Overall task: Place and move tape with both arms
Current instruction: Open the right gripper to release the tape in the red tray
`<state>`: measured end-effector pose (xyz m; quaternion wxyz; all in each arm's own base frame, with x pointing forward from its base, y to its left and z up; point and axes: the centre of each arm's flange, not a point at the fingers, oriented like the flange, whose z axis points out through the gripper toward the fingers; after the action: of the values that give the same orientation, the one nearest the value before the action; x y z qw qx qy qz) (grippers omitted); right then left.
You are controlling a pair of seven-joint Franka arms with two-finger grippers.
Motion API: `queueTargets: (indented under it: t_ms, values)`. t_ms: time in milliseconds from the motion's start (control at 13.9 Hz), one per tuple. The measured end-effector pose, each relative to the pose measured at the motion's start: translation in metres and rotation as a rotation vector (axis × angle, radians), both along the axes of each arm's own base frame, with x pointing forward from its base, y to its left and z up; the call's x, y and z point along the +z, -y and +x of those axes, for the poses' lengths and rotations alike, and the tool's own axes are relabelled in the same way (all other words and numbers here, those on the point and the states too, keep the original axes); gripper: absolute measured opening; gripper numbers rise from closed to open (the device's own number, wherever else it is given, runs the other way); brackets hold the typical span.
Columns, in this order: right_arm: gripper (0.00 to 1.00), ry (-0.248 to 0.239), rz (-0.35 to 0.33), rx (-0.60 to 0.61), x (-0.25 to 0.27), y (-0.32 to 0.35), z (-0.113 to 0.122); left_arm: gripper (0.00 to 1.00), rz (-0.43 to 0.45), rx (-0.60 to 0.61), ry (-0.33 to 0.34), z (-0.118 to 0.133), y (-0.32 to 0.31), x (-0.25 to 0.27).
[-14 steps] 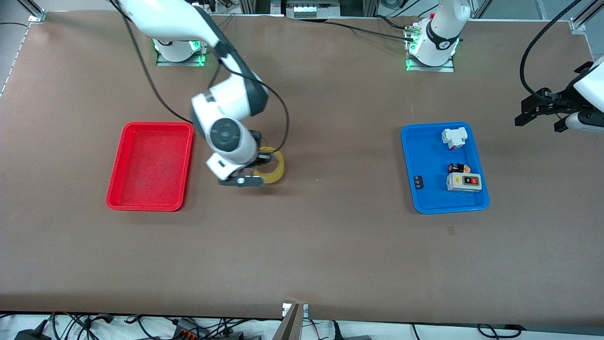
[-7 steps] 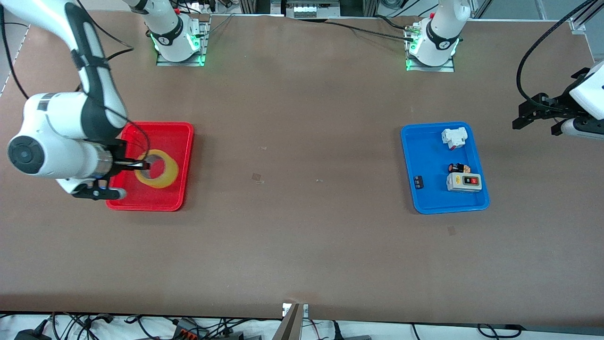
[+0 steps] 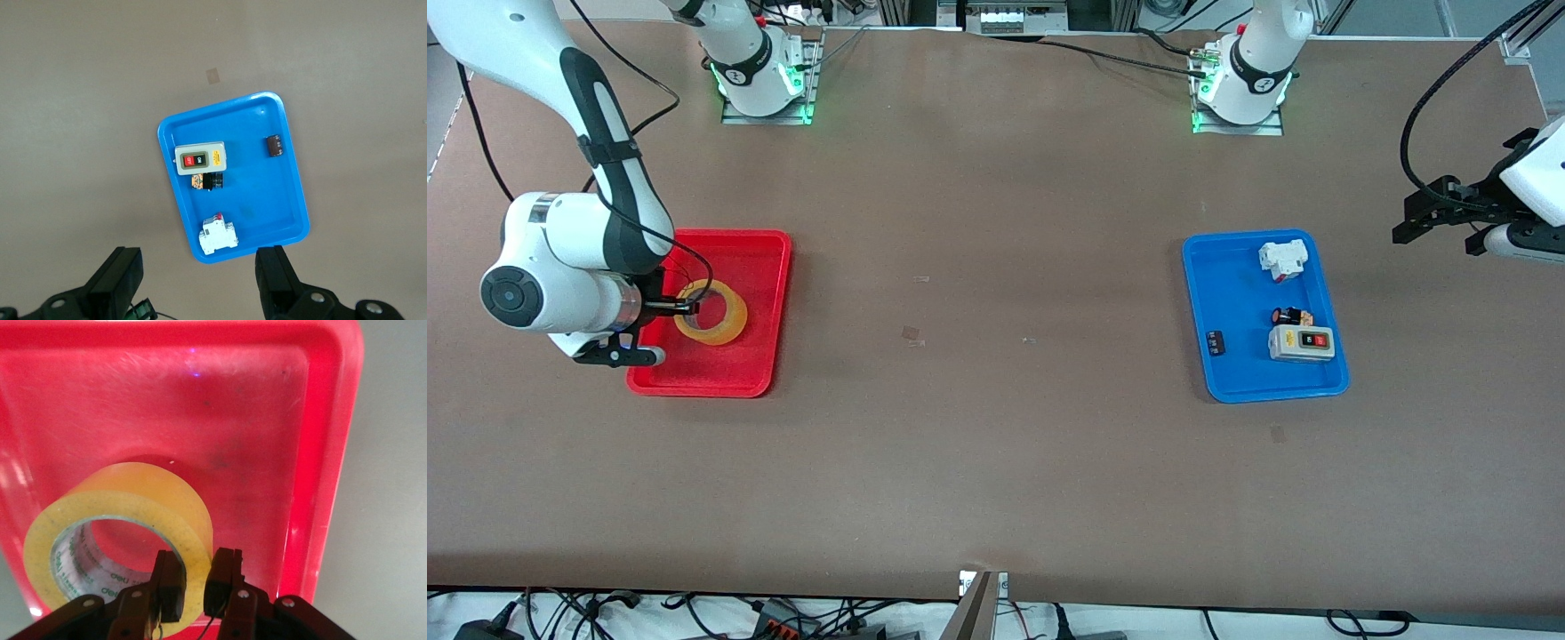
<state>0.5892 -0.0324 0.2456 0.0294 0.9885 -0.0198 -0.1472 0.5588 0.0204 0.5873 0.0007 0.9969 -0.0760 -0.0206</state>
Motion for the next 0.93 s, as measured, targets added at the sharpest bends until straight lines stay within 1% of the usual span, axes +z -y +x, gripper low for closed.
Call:
queueTargets:
  t_ms: [287, 359, 431, 503, 646, 718, 790, 862, 933]
  values:
    - [0.19, -0.013, 0.003, -0.001, -0.013, 0.005, -0.004, 1.0, 0.0, 0.001, -0.003, 0.0, 0.0, 0.0]
    - [0.25, -0.019, 0.003, -0.002, -0.016, 0.006, -0.004, 1.0, 0.0, 0.003, -0.003, 0.0, 0.0, 0.001]
    - [0.25, -0.024, 0.003, -0.002, -0.019, 0.007, -0.005, 1.0, 0.0, 0.006, -0.004, -0.001, 0.0, 0.001]
    - [0.3, -0.023, 0.004, -0.002, -0.019, 0.007, -0.004, 1.0, 0.0, 0.009, -0.009, -0.002, 0.0, 0.002]
    - [0.54, 0.003, 0.004, 0.002, -0.002, 0.005, 0.004, 1.0, 0.001, 0.029, -0.017, -0.004, 0.002, 0.005]
    - [0.68, 0.015, 0.004, 0.005, 0.016, 0.003, 0.011, 1.0, 0.003, 0.06, -0.017, -0.004, 0.004, 0.006]
    - [0.8, 0.025, 0.004, 0.01, 0.041, -0.001, 0.02, 1.0, 0.004, 0.093, -0.015, -0.004, 0.006, 0.007]
    - [0.95, 0.037, 0.004, 0.018, 0.07, -0.007, 0.03, 1.0, 0.006, 0.116, -0.014, -0.004, 0.008, 0.008]
    - [1.0, 0.048, 0.003, 0.027, 0.101, -0.014, 0.039, 1.0, 0.006, 0.129, -0.013, -0.004, 0.008, 0.008]
